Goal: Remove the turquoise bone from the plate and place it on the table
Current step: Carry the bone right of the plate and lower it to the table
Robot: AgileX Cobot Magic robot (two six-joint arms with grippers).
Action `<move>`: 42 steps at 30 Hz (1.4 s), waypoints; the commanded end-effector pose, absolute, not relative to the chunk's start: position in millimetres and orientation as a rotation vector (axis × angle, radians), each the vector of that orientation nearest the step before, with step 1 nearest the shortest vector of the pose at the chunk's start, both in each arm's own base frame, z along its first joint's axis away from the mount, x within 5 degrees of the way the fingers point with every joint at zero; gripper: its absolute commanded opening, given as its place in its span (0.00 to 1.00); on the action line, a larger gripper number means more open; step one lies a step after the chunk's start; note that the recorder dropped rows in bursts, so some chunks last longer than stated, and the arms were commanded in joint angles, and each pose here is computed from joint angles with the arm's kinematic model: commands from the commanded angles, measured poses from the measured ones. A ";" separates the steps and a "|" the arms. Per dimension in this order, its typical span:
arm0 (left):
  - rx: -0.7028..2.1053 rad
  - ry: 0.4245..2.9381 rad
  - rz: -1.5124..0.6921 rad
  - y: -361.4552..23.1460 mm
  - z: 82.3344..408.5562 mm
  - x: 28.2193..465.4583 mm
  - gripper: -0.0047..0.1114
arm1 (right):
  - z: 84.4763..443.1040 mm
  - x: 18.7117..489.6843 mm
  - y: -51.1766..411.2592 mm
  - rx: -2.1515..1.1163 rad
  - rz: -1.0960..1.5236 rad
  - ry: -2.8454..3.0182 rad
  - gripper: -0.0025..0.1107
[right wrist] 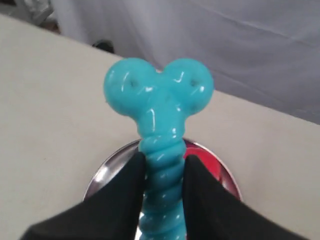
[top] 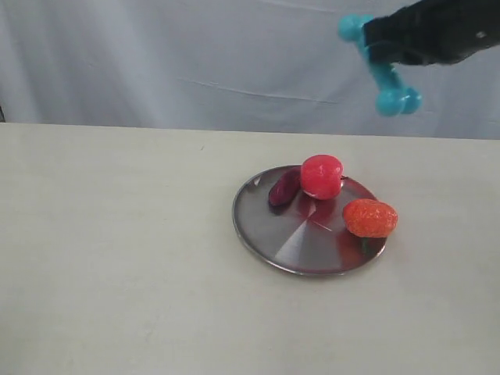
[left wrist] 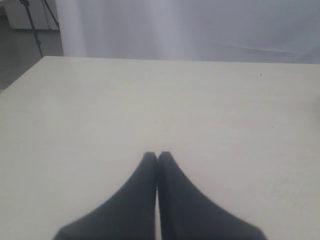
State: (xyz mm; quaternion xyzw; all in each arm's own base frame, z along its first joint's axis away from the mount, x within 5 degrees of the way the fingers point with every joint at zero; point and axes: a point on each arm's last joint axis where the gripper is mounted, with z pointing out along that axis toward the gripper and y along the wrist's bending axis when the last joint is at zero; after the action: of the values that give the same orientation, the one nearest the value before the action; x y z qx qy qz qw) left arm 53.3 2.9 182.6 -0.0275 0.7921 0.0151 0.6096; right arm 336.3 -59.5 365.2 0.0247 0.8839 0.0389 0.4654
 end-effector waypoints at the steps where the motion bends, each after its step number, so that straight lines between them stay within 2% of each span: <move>1: -0.061 1.825 0.025 2.4 182.3 53.5 0.04 | 383.2 311.6 -91.6 0.227 0.026 2.134 0.02; 10: -0.061 1.825 0.025 2.4 182.3 53.5 0.04 | 350.0 303.2 -138.0 0.476 -0.165 2.336 0.02; 19: -0.061 1.825 0.025 2.4 182.3 53.5 0.04 | 291.5 329.3 -150.5 0.520 -0.115 2.532 0.02; 31: -0.061 1.825 0.025 2.4 182.3 53.5 0.04 | 196.7 361.4 -165.8 0.596 -0.055 2.714 0.02; 42: -0.061 1.825 0.025 2.4 182.3 53.5 0.04 | 147.1 368.7 -169.2 0.610 -0.036 2.815 0.02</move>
State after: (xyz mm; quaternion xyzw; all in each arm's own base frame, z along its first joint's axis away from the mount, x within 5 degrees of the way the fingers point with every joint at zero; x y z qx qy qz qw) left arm 53.3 2.9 182.6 -0.0275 0.7921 0.0151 0.6096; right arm 367.5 -166.9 152.2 0.2107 0.9689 -0.0077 0.1295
